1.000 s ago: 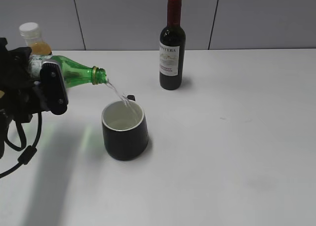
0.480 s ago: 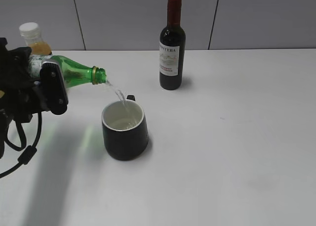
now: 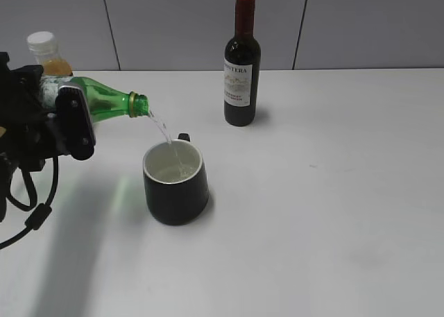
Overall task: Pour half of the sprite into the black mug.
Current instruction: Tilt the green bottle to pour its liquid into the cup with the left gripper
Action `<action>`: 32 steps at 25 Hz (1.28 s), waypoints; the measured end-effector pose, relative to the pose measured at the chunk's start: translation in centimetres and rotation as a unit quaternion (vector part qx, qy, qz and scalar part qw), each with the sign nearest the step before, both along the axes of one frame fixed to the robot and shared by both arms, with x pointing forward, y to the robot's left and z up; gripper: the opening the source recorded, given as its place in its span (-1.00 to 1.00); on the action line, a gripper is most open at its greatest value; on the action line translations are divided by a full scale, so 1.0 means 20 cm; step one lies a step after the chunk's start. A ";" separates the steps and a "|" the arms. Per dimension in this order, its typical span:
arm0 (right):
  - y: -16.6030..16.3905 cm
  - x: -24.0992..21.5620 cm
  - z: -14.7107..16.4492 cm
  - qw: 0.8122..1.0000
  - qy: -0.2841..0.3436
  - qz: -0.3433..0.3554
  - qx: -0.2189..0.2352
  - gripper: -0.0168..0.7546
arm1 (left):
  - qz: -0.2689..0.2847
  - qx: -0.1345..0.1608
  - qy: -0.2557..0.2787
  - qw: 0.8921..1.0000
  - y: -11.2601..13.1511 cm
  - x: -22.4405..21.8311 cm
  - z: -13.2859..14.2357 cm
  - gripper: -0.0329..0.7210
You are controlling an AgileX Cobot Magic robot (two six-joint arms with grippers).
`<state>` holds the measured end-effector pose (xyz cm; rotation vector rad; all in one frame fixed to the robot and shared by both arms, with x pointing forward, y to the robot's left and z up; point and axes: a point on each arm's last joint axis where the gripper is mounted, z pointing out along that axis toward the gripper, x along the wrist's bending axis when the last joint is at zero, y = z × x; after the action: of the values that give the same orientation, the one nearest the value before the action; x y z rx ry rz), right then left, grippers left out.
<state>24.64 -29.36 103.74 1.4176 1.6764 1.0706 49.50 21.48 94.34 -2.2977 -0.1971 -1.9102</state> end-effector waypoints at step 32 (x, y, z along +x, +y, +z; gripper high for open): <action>0.00 0.00 0.00 1.000 0.000 0.000 0.000 0.57 | 0.022 -0.070 0.004 0.997 0.01 0.00 -0.02 0.29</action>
<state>24.64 -29.36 103.74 1.4176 1.6764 1.0706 49.42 21.60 94.01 -2.3672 -0.3902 -1.9220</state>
